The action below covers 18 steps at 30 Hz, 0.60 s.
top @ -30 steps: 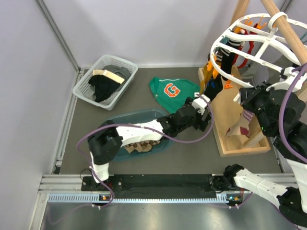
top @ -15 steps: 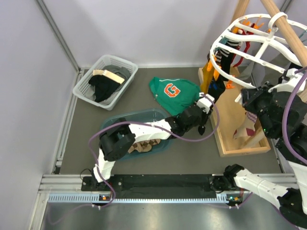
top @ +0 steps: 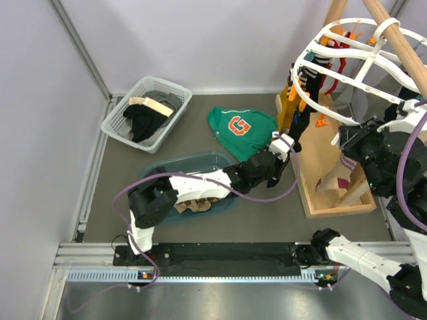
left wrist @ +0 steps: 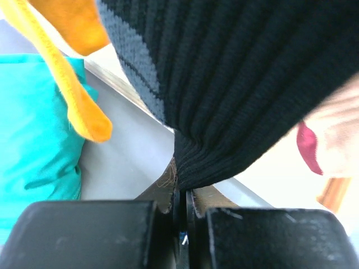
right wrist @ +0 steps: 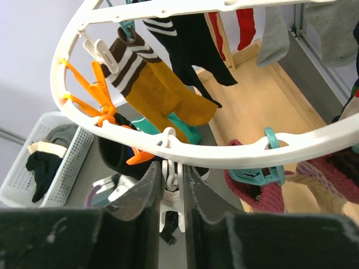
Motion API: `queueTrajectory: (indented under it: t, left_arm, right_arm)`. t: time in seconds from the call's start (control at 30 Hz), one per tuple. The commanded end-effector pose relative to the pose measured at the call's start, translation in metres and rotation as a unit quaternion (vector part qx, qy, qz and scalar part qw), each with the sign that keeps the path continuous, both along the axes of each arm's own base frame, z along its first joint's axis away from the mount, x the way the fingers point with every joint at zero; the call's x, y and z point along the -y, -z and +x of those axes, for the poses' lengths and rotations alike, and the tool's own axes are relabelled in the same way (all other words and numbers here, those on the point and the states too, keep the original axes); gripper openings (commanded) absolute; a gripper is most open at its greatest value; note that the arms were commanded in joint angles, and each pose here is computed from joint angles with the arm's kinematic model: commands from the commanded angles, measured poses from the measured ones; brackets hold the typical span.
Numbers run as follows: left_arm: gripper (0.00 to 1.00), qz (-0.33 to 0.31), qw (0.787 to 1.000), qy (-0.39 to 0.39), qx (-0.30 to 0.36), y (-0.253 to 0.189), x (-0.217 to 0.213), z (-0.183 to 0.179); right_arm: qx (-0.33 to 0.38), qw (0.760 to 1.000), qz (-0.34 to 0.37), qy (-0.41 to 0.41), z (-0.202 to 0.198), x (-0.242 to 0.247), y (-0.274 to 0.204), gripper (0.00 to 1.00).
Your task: Remove the socks clipped to the hanger
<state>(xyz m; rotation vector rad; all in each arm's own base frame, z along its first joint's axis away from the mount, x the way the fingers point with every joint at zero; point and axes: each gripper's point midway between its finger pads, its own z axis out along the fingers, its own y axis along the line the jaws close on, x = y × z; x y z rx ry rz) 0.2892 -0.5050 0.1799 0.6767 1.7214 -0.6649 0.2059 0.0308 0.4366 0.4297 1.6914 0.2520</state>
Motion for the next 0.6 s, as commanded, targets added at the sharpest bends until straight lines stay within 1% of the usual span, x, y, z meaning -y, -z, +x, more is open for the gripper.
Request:
queueTrajectory:
  t: [0.0, 0.03, 0.1, 0.13, 0.2, 0.23, 0.3, 0.33, 0.43, 0.5, 0.57]
  left_arm:
    - [0.0, -0.068, 0.997, 0.006, 0.025, -0.06, -0.011, -0.02]
    - [0.0, -0.077, 0.997, 0.006, 0.028, -0.07, -0.016, -0.023]
    - [0.0, -0.076, 0.997, 0.009, 0.025, -0.067, -0.021, -0.029]
    - [0.0, -0.081, 0.996, 0.009, 0.027, -0.073, -0.025, -0.031]
    - [0.0, -0.077, 0.997, 0.01, 0.025, -0.069, -0.029, -0.036]
    - [0.0, -0.081, 0.996, 0.011, 0.026, -0.073, -0.031, -0.04]
    - [0.0, -0.077, 0.997, 0.013, 0.027, -0.071, -0.034, -0.046]
    - [0.0, -0.081, 0.996, 0.013, 0.03, -0.076, -0.035, -0.048]
    - [0.0, -0.071, 0.997, 0.015, 0.041, -0.077, -0.038, -0.057]
    - [0.0, -0.061, 0.997, 0.011, 0.046, -0.073, -0.04, -0.061]
    - [0.0, -0.057, 0.997, 0.01, 0.046, -0.07, -0.042, -0.064]
  right_arm:
    - [-0.004, 1.0, -0.021, 0.006, -0.005, 0.007, 0.003, 0.19]
    - [-0.004, 1.0, -0.024, 0.008, -0.005, 0.008, 0.003, 0.2]
    - [-0.006, 1.0, -0.029, 0.011, -0.005, 0.011, 0.004, 0.22]
    - [-0.007, 0.999, -0.031, 0.013, -0.006, 0.012, 0.005, 0.26]
    - [-0.008, 0.999, -0.033, 0.012, -0.008, 0.013, 0.004, 0.32]
    - [-0.007, 0.999, -0.031, 0.011, -0.01, 0.014, 0.003, 0.37]
    - [-0.008, 1.0, -0.027, 0.002, -0.013, 0.013, 0.001, 0.4]
    - [-0.008, 1.0, -0.025, -0.003, -0.017, 0.013, -0.001, 0.44]
    - [-0.01, 1.0, -0.024, -0.018, -0.023, 0.012, -0.005, 0.49]
    - [-0.009, 0.999, -0.02, -0.031, -0.026, 0.009, -0.007, 0.5]
    - [-0.007, 0.999, -0.02, -0.044, -0.03, 0.007, -0.011, 0.53]
